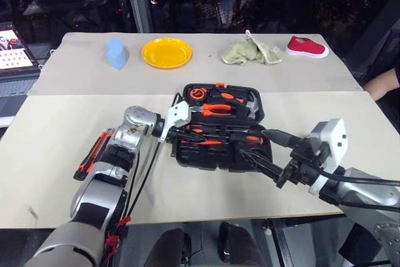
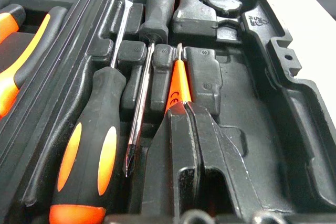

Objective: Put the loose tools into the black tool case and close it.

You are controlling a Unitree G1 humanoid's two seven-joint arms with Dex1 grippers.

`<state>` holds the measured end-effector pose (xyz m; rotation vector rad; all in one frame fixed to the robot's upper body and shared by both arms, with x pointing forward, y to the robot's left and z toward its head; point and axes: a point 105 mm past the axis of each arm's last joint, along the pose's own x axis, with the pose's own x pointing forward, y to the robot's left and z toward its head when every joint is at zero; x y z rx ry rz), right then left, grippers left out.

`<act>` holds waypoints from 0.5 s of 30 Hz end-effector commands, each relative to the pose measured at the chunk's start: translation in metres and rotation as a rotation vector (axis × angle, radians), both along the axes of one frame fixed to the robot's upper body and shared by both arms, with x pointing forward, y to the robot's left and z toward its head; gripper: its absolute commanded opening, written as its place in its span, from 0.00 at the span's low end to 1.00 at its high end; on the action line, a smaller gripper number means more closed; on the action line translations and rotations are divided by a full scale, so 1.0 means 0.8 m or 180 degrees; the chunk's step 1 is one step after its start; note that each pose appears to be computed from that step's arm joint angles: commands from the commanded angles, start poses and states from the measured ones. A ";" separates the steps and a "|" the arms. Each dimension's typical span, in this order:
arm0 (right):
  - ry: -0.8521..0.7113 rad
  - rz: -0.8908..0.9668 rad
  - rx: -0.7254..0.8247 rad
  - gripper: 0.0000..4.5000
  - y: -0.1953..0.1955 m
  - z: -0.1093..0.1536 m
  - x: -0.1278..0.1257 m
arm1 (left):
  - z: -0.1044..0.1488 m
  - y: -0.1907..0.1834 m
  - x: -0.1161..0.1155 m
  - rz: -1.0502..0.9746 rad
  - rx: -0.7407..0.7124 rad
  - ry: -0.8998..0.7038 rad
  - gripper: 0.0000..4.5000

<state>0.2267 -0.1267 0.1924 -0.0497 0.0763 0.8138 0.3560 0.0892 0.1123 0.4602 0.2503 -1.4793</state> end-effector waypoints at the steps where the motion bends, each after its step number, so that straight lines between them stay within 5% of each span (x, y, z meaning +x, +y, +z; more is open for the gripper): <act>1: -0.0188 0.0192 -0.0071 1.00 0.000 0.019 0.004 | 0.048 0.045 -0.003 0.0390 -0.0270 0.0023 0.11; 6: -0.0235 0.0557 -0.0123 1.00 0.003 0.033 0.018 | 0.090 0.125 -0.022 0.1345 -0.0548 0.0009 0.49; 12: -0.0146 0.1336 -0.0248 1.00 0.024 0.036 0.015 | 0.076 0.242 -0.076 0.2561 -0.0294 -0.0024 0.96; 15: -0.0111 0.1563 -0.0328 1.00 0.029 0.034 0.014 | 0.062 0.291 -0.101 0.3042 -0.0071 0.0003 0.99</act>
